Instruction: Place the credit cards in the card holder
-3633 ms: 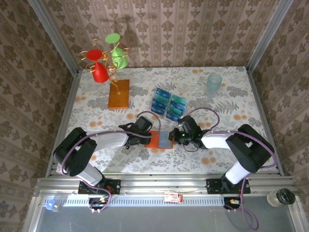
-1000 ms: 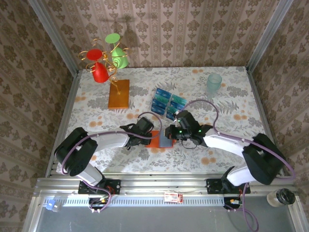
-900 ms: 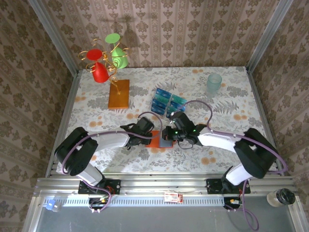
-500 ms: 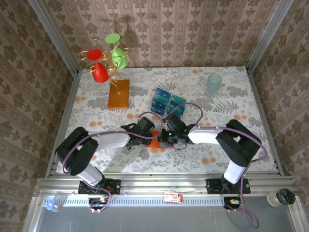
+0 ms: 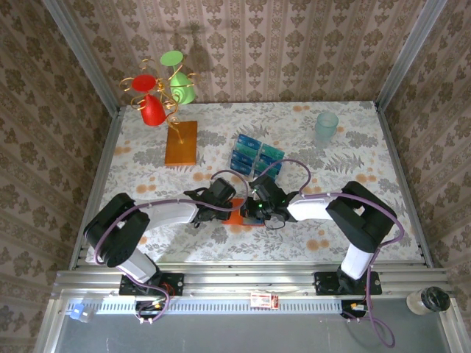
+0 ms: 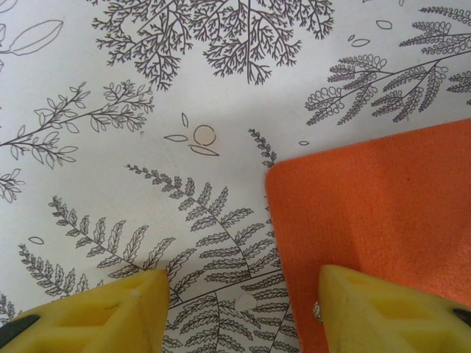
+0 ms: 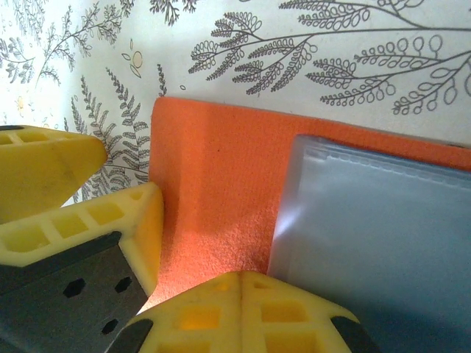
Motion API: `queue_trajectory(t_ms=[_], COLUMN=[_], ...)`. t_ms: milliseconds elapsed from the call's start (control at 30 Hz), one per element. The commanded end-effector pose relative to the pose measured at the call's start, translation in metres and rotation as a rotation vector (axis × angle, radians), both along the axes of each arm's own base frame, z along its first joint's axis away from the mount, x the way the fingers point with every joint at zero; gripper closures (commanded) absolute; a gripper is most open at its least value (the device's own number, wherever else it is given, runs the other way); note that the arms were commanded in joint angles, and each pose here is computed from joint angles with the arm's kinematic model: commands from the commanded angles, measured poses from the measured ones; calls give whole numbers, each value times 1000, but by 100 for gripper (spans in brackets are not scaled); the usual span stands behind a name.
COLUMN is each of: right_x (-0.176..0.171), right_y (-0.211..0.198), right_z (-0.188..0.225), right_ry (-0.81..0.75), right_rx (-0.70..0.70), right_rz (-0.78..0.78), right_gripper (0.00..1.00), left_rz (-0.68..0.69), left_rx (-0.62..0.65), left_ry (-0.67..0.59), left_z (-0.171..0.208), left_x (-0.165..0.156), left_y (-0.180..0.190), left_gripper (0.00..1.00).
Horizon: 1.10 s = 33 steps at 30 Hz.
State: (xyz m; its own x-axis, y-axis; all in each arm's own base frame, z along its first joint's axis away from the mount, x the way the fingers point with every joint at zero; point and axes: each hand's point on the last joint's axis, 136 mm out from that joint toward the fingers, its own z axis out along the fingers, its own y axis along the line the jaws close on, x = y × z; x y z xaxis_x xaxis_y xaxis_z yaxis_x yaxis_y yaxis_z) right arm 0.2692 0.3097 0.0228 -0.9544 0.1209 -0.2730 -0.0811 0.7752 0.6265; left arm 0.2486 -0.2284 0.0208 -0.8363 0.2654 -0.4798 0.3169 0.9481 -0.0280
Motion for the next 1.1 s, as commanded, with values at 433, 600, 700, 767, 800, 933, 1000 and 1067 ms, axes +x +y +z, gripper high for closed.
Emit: queue_trajectory(t_ms=[433,600,700,767,800,933,1000,1067], right_x=[-7,-5,-5,-6,-7,-10,-10,-11], right_y=[-5,-18,-26,-32,-35,-42,-41,-40], right_z=[8,7,2,-3,-6,-13,-12,-8], right_ry=[-1,-3,6,12,15,33,35,30], right_rx=[6,-13,-24,-32,-39,-42,-33,-20], right_rz=[41,16,0,-13,-19,-33,-26,-20], right_gripper=[100,100,100,100,100,100,100,100], left_rz=[27,28,27,26,26,27,23,21], left_rx=[45,51,49,48,48,46,43,41], left_ry=[30,32,33,32,32,30,29,26], left_z=[-7,-10,-10,-10,-10,-9,-7,-4], left_x=[-7,-8,-8,-8,-8,-7,-7,-5], left_y=[14,15,15,15,15,14,12,11], left_gripper=[45,46,45,46,46,46,46,46])
